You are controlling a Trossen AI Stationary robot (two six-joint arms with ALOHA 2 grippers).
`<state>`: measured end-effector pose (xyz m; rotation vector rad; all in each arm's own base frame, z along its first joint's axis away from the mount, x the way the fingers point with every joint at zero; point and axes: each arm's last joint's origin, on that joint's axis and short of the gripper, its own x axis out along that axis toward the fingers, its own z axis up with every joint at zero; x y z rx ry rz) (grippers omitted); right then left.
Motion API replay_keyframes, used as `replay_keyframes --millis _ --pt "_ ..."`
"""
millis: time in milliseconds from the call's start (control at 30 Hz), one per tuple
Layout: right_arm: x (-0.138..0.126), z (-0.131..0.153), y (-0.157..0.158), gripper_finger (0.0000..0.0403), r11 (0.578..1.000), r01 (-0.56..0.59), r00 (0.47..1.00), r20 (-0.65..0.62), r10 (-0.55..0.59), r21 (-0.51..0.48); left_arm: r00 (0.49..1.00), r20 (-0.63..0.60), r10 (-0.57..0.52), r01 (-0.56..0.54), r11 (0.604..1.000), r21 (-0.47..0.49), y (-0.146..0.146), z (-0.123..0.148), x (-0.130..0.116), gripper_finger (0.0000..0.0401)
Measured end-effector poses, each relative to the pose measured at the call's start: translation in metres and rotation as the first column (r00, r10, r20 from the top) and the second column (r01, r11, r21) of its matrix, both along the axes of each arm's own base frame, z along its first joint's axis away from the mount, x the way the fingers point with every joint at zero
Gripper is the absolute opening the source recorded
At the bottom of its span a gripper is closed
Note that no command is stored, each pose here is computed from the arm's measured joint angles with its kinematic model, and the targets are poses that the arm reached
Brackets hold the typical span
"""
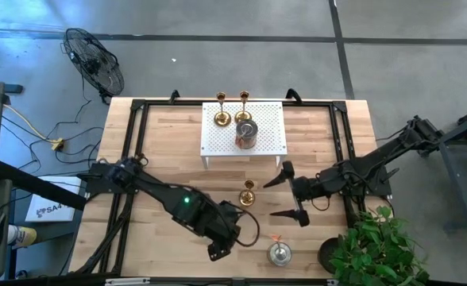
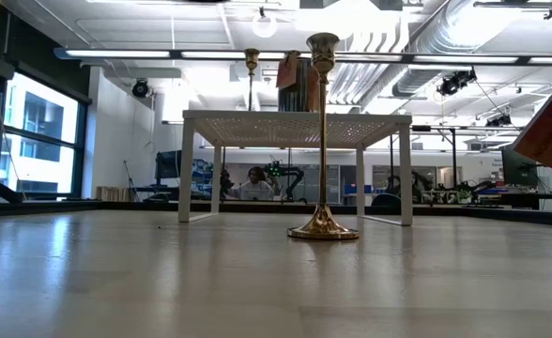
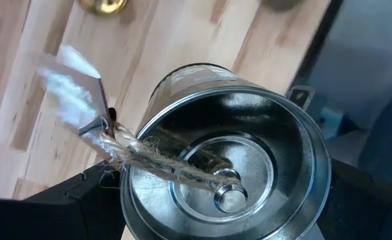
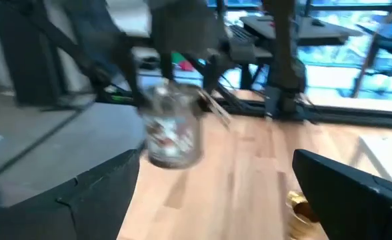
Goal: Pick & Place candle stick holders
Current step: Put the left silver scented candle on the shelf aligned with the other silver scented candle
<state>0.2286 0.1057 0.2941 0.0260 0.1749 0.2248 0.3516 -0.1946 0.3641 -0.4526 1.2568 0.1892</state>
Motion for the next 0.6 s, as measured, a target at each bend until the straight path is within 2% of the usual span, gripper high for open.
replay_keyframes --millis 233,500,600 --pt "0.017 -0.020 0.002 0.0390 0.990 0.122 0.991 -0.043 -0.125 -0.076 0.989 0.144 0.011 -0.013 1.000 0.012 0.020 0.025 -0.001 0.0359" --pt "0.028 -0.026 0.004 0.0391 0.978 0.176 0.984 -0.004 -0.178 -0.108 0.988 0.157 -0.013 0.005 0.999 0.052 0.040 0.027 0.006 0.0359" --pt "0.029 -0.026 0.005 0.0390 0.982 0.165 0.986 0.006 -0.165 -0.091 0.987 0.160 -0.024 0.014 0.998 0.063 0.045 0.027 0.008 0.0359"
